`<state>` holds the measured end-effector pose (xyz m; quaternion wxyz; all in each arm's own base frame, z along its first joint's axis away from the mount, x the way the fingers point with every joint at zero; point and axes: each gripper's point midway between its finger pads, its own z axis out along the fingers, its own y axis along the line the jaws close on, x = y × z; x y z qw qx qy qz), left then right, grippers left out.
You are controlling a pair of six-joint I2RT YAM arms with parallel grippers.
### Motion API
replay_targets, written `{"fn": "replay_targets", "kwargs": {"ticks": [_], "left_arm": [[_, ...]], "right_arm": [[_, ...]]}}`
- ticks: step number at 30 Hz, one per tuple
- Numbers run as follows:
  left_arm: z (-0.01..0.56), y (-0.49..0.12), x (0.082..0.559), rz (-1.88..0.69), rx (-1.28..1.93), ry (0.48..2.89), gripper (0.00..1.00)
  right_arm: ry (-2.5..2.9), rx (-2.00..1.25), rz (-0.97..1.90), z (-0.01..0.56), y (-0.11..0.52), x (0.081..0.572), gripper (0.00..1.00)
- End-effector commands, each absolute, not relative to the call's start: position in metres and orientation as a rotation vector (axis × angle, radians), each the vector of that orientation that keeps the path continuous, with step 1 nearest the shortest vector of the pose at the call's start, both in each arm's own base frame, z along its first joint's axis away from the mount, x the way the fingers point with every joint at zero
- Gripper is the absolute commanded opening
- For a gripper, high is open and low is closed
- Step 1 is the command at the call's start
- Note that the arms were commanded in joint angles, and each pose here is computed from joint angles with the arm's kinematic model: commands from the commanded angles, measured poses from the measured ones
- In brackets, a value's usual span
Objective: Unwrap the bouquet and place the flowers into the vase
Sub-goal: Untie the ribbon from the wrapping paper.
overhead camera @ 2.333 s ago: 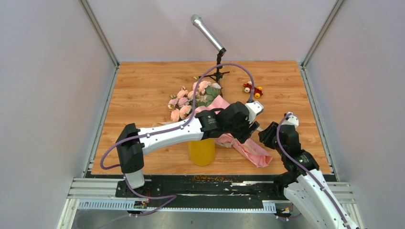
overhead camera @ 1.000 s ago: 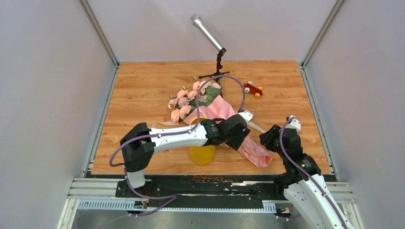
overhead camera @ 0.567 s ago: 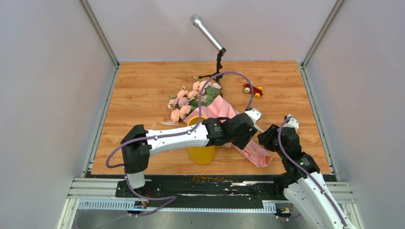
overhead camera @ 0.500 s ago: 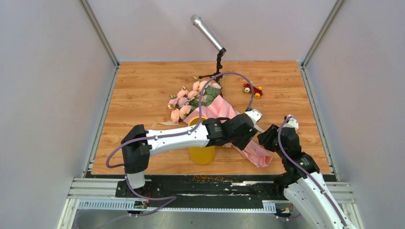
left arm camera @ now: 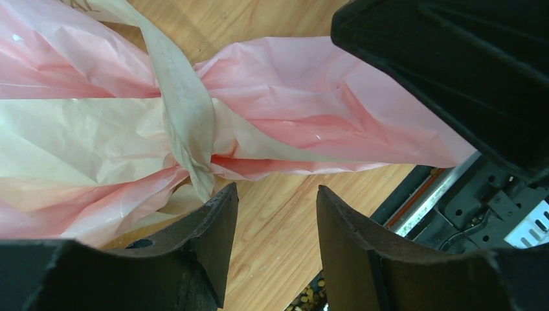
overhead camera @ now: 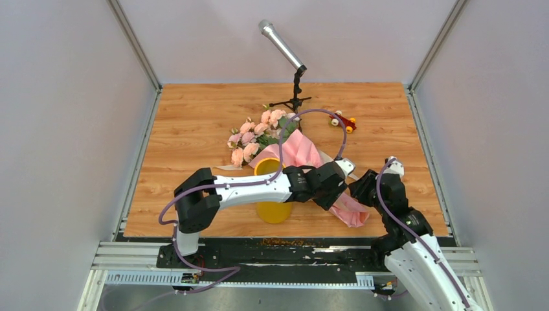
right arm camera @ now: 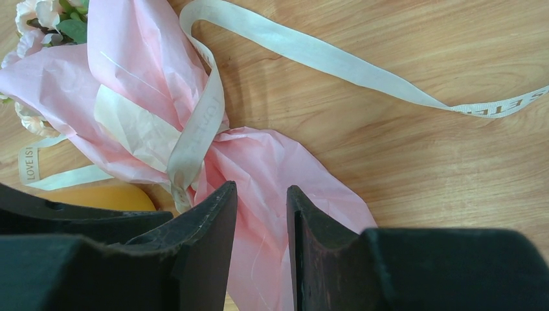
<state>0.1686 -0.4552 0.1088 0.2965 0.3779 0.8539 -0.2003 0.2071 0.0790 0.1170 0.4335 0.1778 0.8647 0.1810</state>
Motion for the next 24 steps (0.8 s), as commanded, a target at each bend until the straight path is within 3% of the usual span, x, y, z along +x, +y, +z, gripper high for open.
{"fn": "replay_targets", "kwargs": {"ticks": [1,24], "left_arm": [[0.107,-0.457,0.175,-0.509,0.974,2.255,0.55],[0.085,-0.433,0.19,-0.458,0.913,2.321,0.53]], "right_arm": [[2.108,0.445,0.486,0.125,0.082,0.212,0.35],[2.102,0.448,0.494,0.126,0.083,0.213,0.35]]}}
